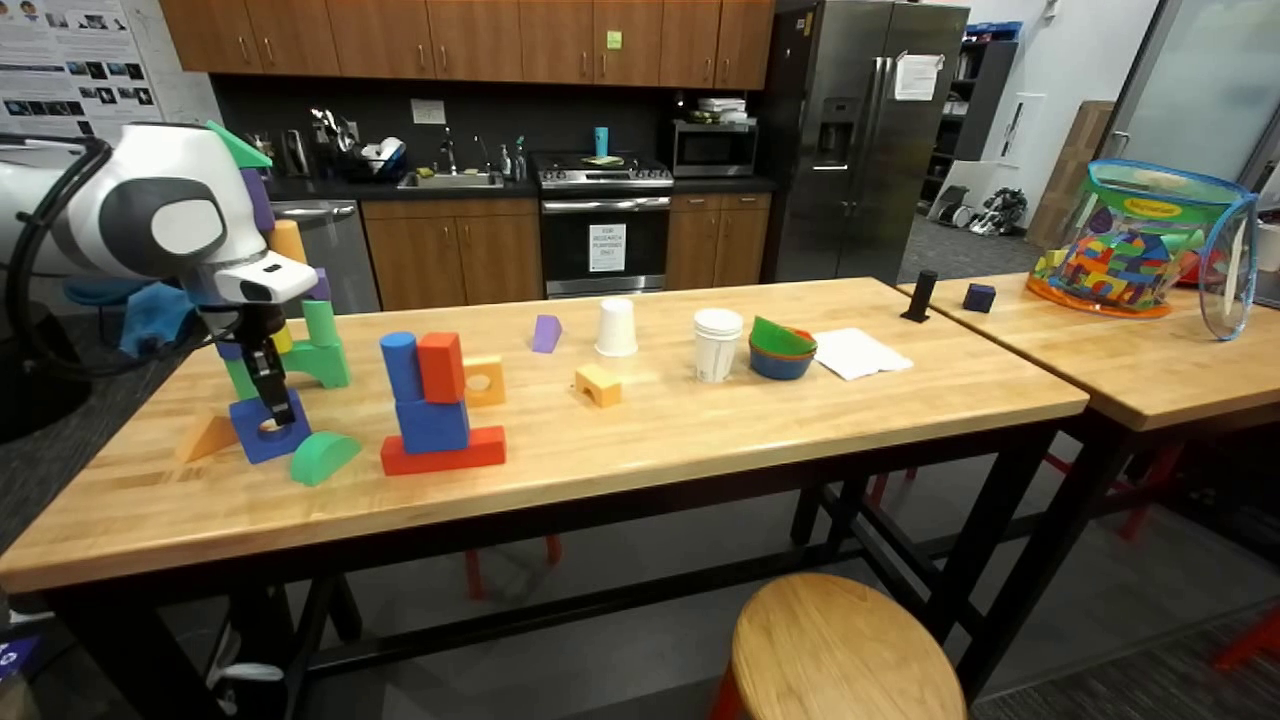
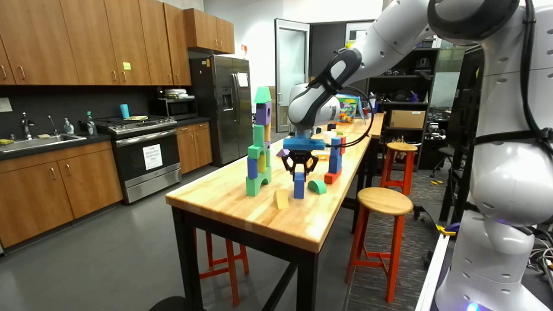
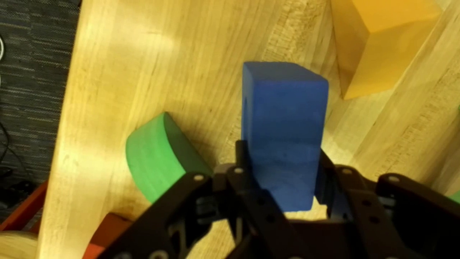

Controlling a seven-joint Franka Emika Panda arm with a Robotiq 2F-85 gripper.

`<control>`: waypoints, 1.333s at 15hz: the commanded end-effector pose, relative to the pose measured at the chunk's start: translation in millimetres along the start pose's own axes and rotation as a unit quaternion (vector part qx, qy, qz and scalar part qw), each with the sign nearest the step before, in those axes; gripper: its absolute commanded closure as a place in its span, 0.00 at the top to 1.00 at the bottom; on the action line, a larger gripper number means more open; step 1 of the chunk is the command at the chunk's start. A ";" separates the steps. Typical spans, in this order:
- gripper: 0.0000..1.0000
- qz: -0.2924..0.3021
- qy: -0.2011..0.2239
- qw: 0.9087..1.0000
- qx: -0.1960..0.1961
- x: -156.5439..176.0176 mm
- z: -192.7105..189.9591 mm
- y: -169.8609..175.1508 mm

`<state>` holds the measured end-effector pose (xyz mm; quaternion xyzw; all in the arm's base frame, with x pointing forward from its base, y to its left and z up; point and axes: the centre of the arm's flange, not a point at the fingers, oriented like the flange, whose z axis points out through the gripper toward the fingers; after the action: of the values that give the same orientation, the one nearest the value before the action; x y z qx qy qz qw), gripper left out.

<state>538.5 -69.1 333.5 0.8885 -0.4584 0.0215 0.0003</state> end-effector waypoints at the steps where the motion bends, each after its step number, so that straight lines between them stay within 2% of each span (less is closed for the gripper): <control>1: 0.15 0.007 -0.001 1.000 0.000 4.1 -13.3 6.5; 5: 0.15 0.017 0.020 0.999 0.029 6.6 -44.9 21.7; 13: 0.15 0.024 -0.004 0.992 0.122 2.6 -124.6 42.1; 16: 0.15 0.035 -0.009 0.990 0.134 -1.0 -149.9 51.3; 20: 0.15 0.071 0.001 0.990 0.121 3.2 -179.4 67.3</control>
<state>493.3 -99.2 488.0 0.8611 -0.4891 0.0769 -0.1159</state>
